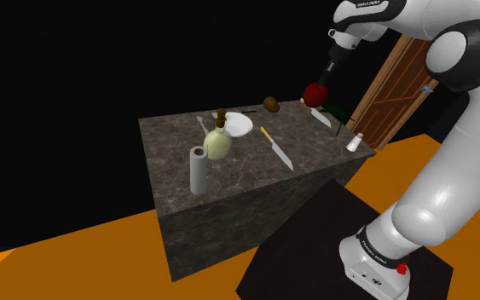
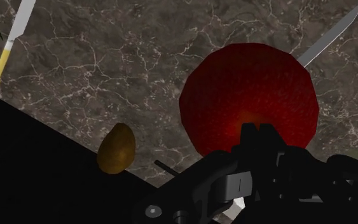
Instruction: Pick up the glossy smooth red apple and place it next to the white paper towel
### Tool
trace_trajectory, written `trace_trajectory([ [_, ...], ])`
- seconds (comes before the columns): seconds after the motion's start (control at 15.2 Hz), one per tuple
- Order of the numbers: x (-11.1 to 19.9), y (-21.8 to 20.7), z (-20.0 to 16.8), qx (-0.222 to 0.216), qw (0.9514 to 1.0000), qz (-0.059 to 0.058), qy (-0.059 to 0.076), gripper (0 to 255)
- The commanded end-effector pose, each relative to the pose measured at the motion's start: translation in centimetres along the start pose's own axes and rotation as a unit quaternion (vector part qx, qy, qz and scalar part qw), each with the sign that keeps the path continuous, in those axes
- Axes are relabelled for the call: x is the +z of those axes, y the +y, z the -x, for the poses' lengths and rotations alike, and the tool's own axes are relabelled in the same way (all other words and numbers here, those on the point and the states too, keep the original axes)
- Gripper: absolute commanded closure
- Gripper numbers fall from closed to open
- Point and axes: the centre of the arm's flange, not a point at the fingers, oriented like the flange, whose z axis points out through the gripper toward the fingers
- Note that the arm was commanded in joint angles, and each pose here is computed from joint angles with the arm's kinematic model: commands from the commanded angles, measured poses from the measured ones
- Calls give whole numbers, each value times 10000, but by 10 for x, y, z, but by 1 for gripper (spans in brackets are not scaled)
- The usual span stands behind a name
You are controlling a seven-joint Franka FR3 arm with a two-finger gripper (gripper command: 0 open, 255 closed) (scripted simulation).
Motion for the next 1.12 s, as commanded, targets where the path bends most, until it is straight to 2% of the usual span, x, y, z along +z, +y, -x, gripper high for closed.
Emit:
trace_trajectory([
  [0.0,-11,-1,-1,1,10000,-1,-1,255],
  [0.53,-52,-2,-6,1,10000,-1,-1,255],
  [1.06,-44,-100,-44,1,10000,-1,-1,255],
])
